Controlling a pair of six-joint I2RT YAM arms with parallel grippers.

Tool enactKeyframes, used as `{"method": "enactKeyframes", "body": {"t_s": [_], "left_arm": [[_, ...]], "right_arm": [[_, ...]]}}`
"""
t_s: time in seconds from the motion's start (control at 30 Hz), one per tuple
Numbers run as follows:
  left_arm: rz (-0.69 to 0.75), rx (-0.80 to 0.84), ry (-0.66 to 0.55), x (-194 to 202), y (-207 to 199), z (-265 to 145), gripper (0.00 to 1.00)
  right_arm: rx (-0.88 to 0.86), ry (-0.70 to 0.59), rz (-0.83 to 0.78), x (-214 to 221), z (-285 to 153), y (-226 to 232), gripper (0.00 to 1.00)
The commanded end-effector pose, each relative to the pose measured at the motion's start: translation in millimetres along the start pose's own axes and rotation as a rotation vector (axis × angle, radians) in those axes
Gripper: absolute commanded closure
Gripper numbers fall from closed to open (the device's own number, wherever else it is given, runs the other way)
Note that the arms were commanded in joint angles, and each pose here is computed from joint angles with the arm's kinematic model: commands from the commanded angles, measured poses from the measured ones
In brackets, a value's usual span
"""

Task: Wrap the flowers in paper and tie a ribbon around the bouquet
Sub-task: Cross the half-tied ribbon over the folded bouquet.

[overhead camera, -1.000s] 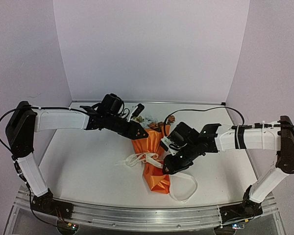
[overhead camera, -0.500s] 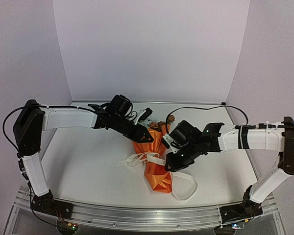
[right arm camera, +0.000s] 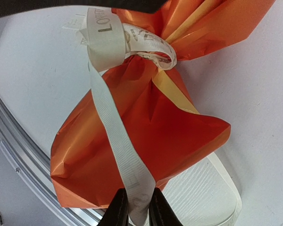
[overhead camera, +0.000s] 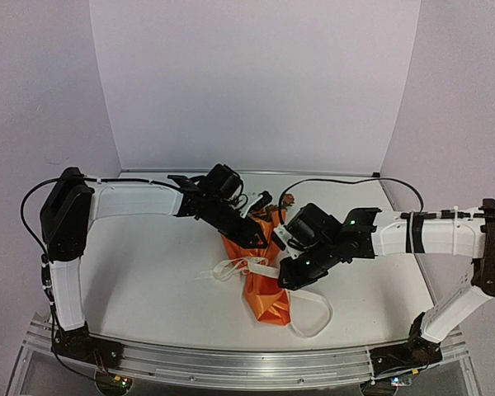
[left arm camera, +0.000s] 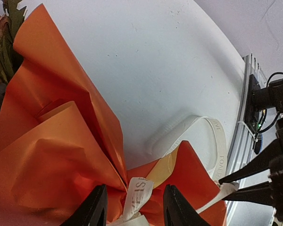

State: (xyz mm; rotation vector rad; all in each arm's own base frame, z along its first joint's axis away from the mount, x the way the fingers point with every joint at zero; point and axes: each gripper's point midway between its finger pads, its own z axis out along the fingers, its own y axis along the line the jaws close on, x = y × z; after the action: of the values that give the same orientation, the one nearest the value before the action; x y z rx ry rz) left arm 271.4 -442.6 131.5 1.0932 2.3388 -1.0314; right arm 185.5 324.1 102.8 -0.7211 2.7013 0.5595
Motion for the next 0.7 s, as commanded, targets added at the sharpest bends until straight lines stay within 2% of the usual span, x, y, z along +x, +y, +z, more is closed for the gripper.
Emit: {"method": "enactKeyframes", "body": {"t_s": [0.0, 0.27, 0.53, 0.67], "left_arm": [[0.063, -0.059, 0.037, -3, 0, 6, 0.55], [0.087, -0.092, 0.119, 15, 2, 17, 0.52], [0.109, -0.072, 0.163, 21, -4, 14, 0.46], [0.102, -0.070, 0.195, 28, -4, 17, 0.51]], "right_arm": [[-0.015, -0.068, 0.003, -15, -15, 10, 0.85], [-0.027, -0.079, 0.053, -20, -7, 13, 1.00], [-0.025, -0.096, 0.085, -25, -3, 13, 1.00], [-0.036, -0.098, 0.093, -27, -1, 15, 1.00]]}}
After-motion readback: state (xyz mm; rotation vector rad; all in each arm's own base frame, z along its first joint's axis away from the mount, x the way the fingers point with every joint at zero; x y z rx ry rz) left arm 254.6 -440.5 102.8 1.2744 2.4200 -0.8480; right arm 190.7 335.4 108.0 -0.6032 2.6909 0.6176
